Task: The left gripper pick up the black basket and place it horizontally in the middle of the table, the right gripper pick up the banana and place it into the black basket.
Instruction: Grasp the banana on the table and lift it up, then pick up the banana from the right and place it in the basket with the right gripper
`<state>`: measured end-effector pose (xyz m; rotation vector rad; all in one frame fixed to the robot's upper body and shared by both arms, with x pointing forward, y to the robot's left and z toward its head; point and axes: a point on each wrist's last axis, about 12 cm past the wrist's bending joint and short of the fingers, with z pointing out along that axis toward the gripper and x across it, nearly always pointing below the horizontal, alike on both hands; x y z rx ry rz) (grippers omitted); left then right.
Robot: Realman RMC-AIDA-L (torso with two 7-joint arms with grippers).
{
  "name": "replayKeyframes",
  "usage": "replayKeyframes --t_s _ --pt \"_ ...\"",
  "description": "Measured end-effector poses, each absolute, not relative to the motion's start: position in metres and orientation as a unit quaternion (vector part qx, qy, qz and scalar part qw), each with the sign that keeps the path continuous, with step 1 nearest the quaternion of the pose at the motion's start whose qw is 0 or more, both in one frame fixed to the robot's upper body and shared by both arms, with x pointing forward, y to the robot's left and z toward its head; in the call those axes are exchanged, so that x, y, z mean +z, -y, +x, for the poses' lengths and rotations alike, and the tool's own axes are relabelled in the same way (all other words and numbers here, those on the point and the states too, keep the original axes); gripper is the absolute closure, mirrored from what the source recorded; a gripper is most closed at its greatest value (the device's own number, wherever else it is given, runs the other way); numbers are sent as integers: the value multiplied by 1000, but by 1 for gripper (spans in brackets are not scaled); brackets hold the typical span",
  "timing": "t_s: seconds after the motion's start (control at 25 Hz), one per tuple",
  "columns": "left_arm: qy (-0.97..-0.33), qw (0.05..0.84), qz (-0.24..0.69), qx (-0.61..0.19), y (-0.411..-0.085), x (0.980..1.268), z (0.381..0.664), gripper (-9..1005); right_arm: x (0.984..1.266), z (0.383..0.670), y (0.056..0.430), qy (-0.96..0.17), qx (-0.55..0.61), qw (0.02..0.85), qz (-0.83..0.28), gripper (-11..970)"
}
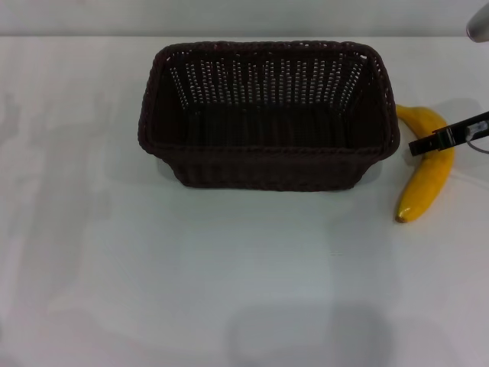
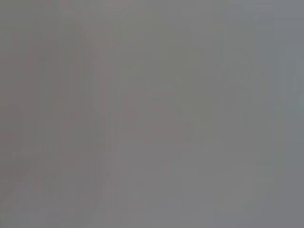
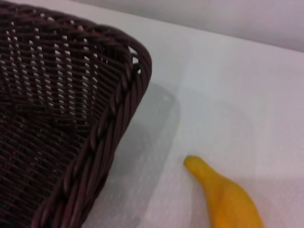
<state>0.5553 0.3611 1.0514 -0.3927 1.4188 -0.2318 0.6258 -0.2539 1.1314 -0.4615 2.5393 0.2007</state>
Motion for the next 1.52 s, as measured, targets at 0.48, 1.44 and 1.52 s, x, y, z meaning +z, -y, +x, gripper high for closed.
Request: replayKeyframes --t_s 0.48,1.44,1.52 --pt "-643 737 -177 -110 -359 1053 558 295 1129 626 269 -946 92 272 -147 333" --pt "-642 737 -179 -111 -360 1053 556 296 1190 644 312 -894 59 422 -138 468" --pt "-642 737 -179 -111 -360 1053 556 295 1206 647 307 -872 69 460 -154 469"
